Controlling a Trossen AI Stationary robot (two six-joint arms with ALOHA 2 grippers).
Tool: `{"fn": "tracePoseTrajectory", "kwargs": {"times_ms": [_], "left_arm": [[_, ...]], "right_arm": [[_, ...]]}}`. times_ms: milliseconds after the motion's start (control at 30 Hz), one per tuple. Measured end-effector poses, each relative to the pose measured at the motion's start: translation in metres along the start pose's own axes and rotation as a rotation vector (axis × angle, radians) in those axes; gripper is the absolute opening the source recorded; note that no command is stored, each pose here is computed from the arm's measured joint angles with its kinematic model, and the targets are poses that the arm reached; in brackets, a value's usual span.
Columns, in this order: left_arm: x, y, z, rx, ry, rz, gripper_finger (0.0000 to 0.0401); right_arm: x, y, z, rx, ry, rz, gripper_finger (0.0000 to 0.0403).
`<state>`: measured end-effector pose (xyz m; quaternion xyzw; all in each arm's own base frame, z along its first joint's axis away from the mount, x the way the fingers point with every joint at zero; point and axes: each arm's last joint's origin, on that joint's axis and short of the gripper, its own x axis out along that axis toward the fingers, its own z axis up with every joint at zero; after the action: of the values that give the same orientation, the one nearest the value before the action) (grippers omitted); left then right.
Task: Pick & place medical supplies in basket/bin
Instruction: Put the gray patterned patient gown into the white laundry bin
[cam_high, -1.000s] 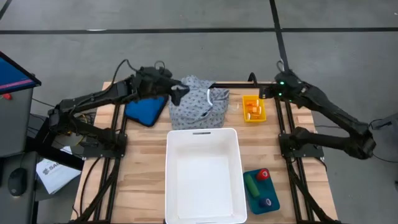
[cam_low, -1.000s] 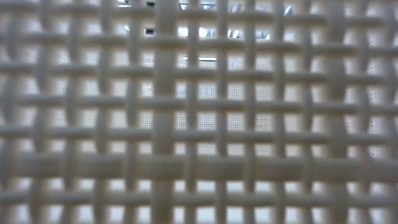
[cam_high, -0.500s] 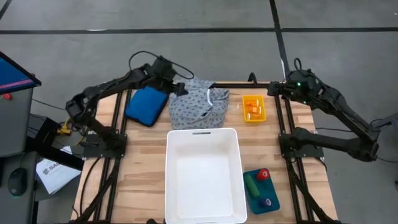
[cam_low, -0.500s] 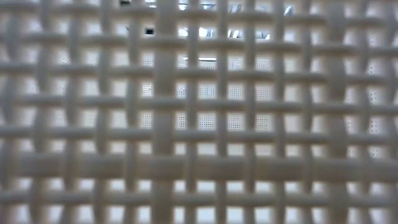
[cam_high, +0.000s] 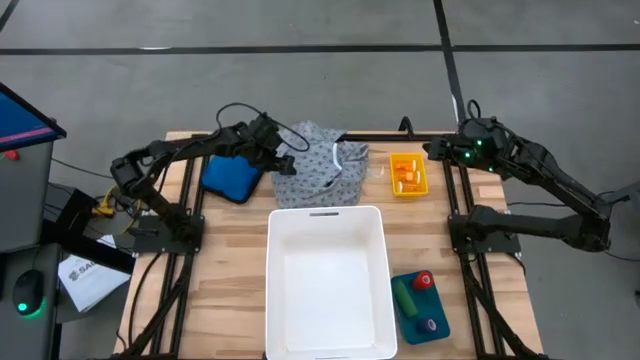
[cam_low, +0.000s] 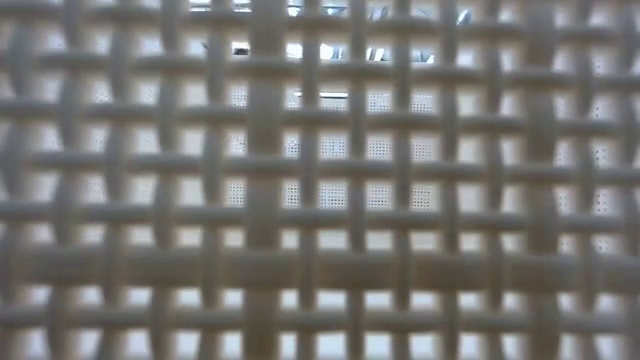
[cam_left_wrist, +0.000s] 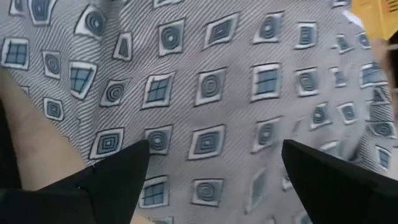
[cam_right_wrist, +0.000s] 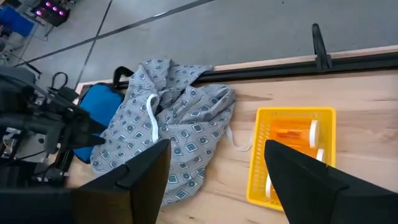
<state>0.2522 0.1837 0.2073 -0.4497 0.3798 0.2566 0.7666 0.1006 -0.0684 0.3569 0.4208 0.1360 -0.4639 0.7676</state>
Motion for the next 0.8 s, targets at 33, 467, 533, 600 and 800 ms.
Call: {"fn": "tracePoseTrajectory", "kwargs": {"times_ms": [33, 467, 533, 600, 800], "left_arm": [[0.003, 0.002, -0.002, -0.005, -0.005, -0.002, 0.0359], [0.030, -0.004, -0.027, 0.067, -0.053, 0.009, 0.0352], [0.036, -0.002, -0.028, 0.065, -0.036, 0.020, 0.0351], [0.047, -0.002, -0.029, 0.072, -0.030, 0.018, 0.0347], [0.062, -0.002, -0.032, 0.095, -0.010, 0.012, 0.0279]], "right_arm": [[0.000, 0.000, 0.000, -0.001, 0.002, 0.003, 0.0256], [-0.001, 0.007, -0.002, 0.026, 0.002, 0.060, 0.0256], [-0.002, 0.007, -0.003, 0.027, 0.006, 0.064, 0.0256], [-0.002, 0.008, -0.004, 0.026, 0.010, 0.068, 0.0256], [-0.003, 0.011, -0.007, 0.048, 0.032, 0.090, 0.0256]]}}
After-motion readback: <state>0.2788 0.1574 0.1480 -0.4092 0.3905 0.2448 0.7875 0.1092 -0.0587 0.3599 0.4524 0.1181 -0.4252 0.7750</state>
